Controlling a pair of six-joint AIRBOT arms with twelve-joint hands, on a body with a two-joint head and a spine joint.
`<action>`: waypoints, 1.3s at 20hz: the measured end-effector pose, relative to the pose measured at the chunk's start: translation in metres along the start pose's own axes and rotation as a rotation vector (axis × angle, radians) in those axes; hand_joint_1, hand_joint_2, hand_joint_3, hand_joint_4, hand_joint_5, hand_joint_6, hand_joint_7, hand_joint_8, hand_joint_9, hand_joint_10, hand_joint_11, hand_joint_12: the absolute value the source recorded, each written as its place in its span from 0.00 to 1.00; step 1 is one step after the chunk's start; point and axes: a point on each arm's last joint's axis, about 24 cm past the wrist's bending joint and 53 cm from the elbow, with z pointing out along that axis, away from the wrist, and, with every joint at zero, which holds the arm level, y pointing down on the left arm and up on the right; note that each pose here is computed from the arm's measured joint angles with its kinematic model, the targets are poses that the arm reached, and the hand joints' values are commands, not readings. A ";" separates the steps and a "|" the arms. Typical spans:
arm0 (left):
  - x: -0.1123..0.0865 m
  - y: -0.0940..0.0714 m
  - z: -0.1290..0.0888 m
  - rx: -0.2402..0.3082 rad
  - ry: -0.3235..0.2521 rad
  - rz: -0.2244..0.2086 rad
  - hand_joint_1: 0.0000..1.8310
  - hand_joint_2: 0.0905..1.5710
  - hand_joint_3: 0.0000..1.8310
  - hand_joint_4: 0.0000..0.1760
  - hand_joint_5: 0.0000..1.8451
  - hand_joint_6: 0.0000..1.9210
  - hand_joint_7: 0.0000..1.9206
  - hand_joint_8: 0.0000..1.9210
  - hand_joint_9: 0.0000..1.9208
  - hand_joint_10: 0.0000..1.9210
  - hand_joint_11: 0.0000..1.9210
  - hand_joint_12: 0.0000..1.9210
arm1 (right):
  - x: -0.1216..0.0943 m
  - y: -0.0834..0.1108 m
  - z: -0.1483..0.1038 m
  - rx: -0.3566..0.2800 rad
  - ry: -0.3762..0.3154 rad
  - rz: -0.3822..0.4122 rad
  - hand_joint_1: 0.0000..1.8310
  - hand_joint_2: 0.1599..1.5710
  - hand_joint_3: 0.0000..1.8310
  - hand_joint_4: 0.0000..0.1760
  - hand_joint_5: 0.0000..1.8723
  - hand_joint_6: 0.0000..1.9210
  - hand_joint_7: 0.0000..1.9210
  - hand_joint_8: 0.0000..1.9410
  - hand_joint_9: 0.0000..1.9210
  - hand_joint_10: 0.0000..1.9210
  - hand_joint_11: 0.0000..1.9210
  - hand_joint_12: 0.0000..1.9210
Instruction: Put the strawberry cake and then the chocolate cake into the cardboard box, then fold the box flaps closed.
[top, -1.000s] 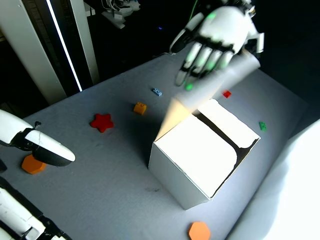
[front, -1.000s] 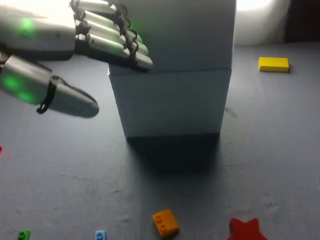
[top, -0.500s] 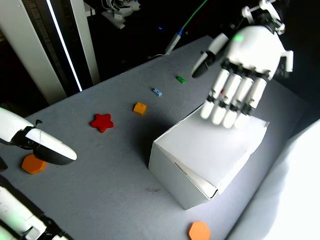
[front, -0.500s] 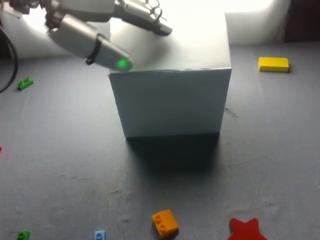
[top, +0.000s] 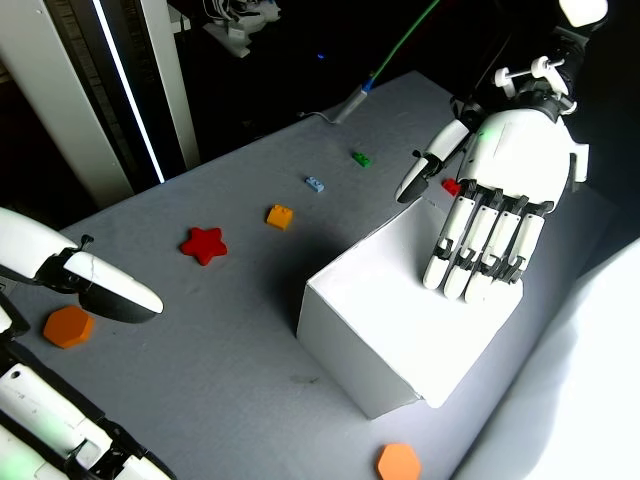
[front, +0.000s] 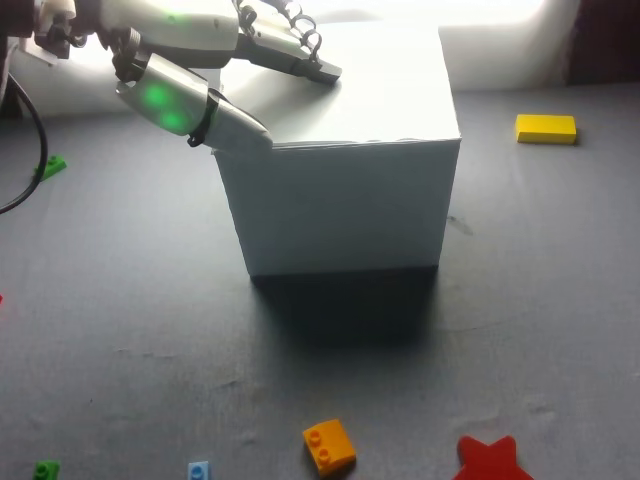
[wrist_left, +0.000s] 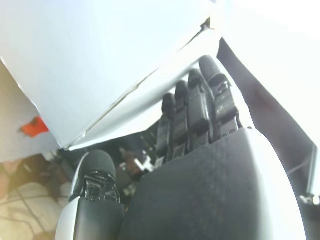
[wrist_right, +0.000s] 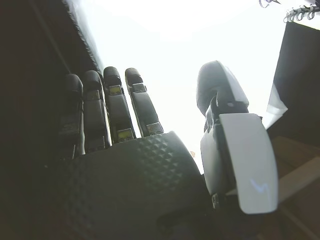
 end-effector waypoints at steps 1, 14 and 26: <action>-0.002 -0.001 -0.001 -0.001 -0.001 0.005 0.00 0.81 0.00 0.00 0.13 0.00 0.14 0.00 0.13 0.00 0.00 0.42 | 0.000 0.000 0.000 0.000 0.000 0.000 0.00 0.80 0.00 0.00 0.05 0.00 0.08 0.00 0.06 0.00 0.00 0.06; -0.001 -0.032 -0.092 -0.003 0.024 0.078 0.00 0.81 0.00 0.00 0.14 0.00 0.15 0.00 0.14 0.00 0.00 0.43 | 0.003 0.000 0.000 0.000 0.012 -0.009 0.00 0.79 0.00 0.00 0.05 0.00 0.07 0.00 0.07 0.01 0.00 0.17; 0.086 -0.066 -0.141 0.003 0.215 0.032 0.15 0.80 0.00 0.00 0.50 0.02 0.54 0.08 0.38 0.39 0.15 0.81 | 0.037 0.004 -0.004 -0.013 0.139 -0.074 0.11 0.82 0.00 0.00 0.32 0.50 0.38 0.54 0.26 0.84 0.12 1.00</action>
